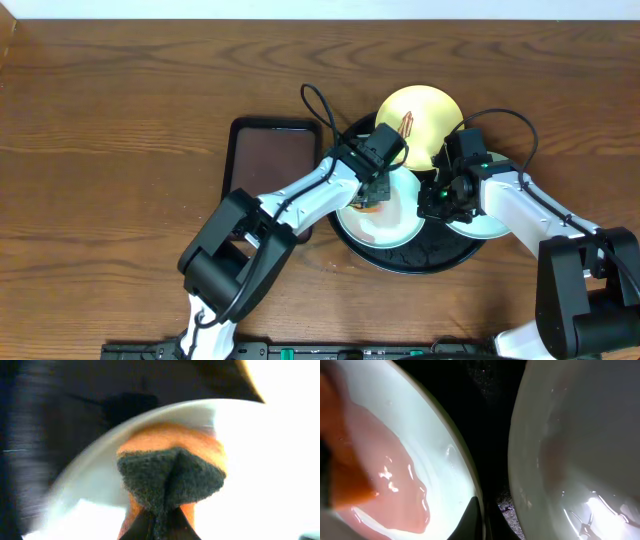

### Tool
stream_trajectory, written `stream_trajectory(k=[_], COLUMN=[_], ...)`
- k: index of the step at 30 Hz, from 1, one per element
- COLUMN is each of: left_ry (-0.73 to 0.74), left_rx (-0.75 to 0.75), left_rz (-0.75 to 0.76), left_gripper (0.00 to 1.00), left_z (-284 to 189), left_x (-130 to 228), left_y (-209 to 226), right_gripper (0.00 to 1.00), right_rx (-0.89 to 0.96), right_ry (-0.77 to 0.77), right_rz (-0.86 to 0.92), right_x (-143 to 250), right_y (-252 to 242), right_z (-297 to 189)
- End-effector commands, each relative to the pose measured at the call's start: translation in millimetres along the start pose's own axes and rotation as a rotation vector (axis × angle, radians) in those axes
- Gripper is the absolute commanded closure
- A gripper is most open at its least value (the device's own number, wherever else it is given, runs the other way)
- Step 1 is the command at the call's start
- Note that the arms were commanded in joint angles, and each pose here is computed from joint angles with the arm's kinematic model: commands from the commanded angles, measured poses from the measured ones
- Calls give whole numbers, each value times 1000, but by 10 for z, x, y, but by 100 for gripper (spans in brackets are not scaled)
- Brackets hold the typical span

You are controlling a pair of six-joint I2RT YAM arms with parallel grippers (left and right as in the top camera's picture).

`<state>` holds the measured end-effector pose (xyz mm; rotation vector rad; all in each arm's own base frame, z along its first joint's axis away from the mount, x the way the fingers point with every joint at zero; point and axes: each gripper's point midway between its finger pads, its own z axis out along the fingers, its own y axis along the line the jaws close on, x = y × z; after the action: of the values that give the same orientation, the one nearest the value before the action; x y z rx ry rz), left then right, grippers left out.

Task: Clean dirty plates on tray and stack at the side
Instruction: 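Scrub the held pale green plate with the sponge in left gripper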

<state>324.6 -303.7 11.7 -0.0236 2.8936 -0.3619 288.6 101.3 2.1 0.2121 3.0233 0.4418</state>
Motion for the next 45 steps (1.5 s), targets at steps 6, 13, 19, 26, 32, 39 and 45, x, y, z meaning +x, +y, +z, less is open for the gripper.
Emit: stream_trajectory(k=[6, 13, 19, 26, 32, 39, 45], left_ry=[200, 103, -44, -169, -186, -154, -14], left_rx=[125, -311, -488, -729, -711, -501, -437], left_rz=[-98, -76, 104, 199, 176, 24, -75], left_gripper=[93, 93, 92, 93, 93, 93, 93], left_z=[100, 28, -84, -500, -877, -1415, -1362], left_x=[404, 376, 71, -245, -399, -436, -392], left_y=[-215, 683, 964, 1187, 1021, 1025, 1496], right_gripper=[99, 99, 99, 99, 99, 99, 99], right_rx=[82, 82, 83, 83, 85, 84, 84], right_ry=[6, 7, 9, 9, 12, 12, 11], right_rz=[4, 5, 5, 5, 6, 5, 5], right_x=[48, 50, 52, 53, 61, 62, 59], right_y=[-191, -191, -192, -193, -197, -196, -195], right_z=[39, 38, 38, 38, 38, 38, 38])
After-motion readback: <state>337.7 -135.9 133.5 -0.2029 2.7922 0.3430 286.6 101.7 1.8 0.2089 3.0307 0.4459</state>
